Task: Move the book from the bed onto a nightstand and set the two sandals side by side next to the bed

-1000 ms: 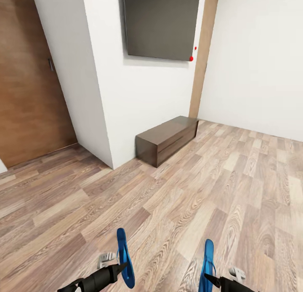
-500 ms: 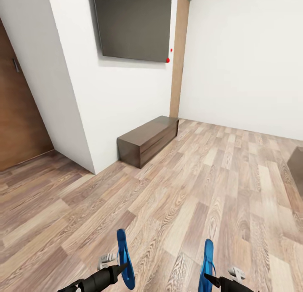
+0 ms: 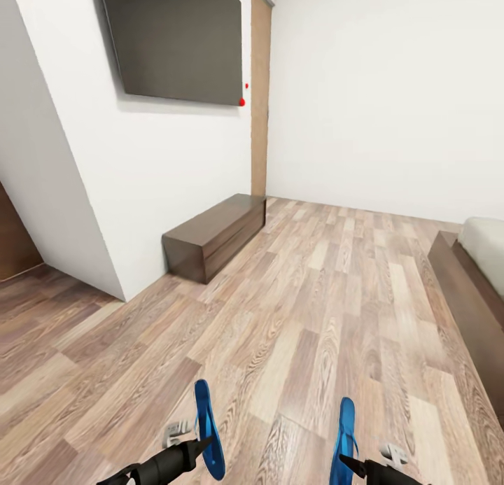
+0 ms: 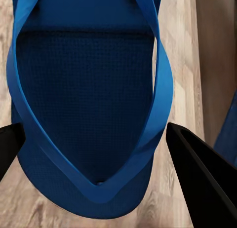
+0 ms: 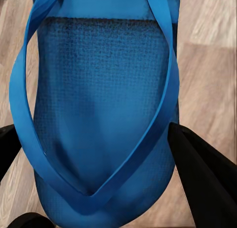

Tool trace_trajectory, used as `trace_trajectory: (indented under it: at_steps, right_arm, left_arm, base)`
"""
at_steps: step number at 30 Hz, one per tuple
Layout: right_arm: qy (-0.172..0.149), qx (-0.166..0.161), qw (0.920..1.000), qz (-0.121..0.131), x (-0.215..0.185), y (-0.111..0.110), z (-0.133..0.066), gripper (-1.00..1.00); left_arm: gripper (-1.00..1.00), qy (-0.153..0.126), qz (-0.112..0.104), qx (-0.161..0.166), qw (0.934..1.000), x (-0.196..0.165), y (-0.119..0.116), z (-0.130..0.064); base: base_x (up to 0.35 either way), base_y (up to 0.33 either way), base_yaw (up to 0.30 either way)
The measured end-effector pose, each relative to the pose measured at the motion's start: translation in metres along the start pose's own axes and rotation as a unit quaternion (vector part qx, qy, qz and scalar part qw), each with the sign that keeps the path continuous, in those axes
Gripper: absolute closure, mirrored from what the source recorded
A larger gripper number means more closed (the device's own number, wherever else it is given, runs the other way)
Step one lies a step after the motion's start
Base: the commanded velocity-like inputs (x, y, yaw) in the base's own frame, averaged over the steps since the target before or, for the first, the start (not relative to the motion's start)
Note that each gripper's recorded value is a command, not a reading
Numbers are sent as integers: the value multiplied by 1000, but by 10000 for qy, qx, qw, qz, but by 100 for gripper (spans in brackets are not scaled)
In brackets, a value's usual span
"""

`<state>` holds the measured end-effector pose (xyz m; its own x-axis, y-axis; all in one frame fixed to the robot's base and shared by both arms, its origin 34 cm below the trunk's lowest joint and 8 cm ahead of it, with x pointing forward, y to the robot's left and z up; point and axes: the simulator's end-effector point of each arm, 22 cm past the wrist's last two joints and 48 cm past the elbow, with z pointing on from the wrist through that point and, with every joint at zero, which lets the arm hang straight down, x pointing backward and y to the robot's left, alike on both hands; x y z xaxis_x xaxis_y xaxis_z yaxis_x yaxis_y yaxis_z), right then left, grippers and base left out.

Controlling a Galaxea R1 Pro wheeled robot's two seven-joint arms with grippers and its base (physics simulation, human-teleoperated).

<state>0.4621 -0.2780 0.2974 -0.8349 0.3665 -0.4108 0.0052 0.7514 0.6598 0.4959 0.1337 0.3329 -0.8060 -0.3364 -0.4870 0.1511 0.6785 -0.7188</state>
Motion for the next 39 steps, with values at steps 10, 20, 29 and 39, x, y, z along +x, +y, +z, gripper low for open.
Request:
trace_trajectory:
  at_steps: [10, 20, 29, 39]
  right_arm:
    - [-22, -17, 10000, -13, -2, 2, 0, 100]
    - [-45, -29, 10000, -33, -4, 4, -1, 100]
    - [-64, -39, 10000, -50, -6, 5, -1, 100]
    - [-64, -49, 9999, -60, -6, 6, -1, 100]
  left_arm:
    - [100, 11, -8, -32, 10000, 4, 2, -1]
    - [100, -122, 108, -39, 9999, -1, 2, -2]
    - [100, -131, 113, -41, 9998, -1, 2, -3]
    - [100, -135, 118, -36, 9998, -2, 1, -3]
  base:
    - [0, 0, -295]
    - [0, 0, -294]
    - [0, 0, -294]
    - [0, 0, -299]
